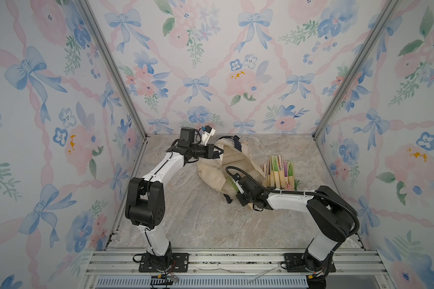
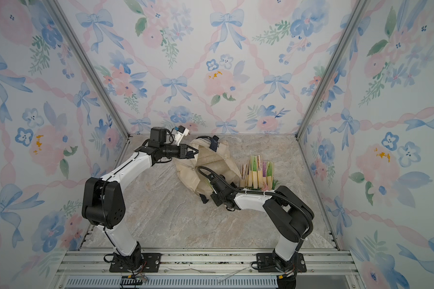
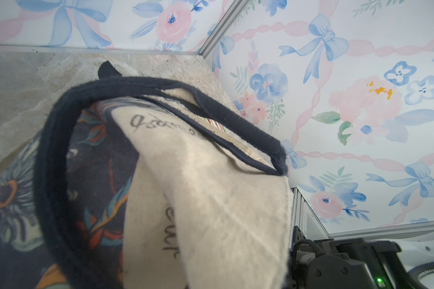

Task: Take out the folding fans from the tote bags
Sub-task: Pick up the folding fan from the canvas bag.

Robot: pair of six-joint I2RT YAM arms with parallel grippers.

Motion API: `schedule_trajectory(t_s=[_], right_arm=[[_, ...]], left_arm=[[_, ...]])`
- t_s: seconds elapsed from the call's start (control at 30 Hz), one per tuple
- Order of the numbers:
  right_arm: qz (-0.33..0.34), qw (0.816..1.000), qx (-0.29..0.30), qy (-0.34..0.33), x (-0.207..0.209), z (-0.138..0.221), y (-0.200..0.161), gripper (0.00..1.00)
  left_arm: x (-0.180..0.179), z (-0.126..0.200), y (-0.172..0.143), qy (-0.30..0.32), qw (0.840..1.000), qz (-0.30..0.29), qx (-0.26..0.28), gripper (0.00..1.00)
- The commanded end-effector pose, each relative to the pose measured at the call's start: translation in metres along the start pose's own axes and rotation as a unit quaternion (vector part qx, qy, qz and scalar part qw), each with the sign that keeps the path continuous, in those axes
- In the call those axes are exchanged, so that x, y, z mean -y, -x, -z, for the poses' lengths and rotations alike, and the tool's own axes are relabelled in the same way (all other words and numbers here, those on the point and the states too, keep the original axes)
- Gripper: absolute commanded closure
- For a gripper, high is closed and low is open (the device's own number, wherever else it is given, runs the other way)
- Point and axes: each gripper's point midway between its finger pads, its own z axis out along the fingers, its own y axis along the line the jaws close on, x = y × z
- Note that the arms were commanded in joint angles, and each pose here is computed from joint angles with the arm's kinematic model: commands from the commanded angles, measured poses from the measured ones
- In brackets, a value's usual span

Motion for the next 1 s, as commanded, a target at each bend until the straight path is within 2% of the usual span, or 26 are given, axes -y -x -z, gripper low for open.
schedule_trajectory(t_s=[0.0, 0.33, 0.43, 0.53, 0.73, 0.97], right_arm=[[0.007, 1.0, -0.008, 0.009, -0.007, -0.004, -0.004, 0.77], [0.0, 0.998, -0.054, -0.017, -0.007, -0.03, -0.021, 0.65], [0.002, 0.998, -0.057, -0.019, -0.006, -0.031, -0.024, 0.68], [0.0, 0.999, -0.047, -0.015, -0.007, -0.028, -0.022, 0.77], [-0.004, 1.0, 0.017, 0.023, -0.015, -0.007, -0.001, 0.82], [-0.003, 0.989, 0.12, 0.087, -0.027, 0.042, 0.029, 0.85]], left_arm=[[0.008, 0.001, 0.007, -0.014, 1.0, -0.007, 0.005, 1.0], [0.02, 0.001, 0.008, -0.022, 1.0, -0.017, 0.006, 1.0], [0.019, 0.002, 0.008, -0.021, 1.0, -0.018, 0.007, 1.0], [0.018, 0.001, 0.008, -0.02, 1.0, -0.017, 0.006, 1.0], [0.013, -0.001, 0.006, -0.018, 1.0, -0.011, 0.003, 1.0], [0.005, 0.0, 0.005, -0.01, 1.0, -0.004, 0.004, 1.0]])
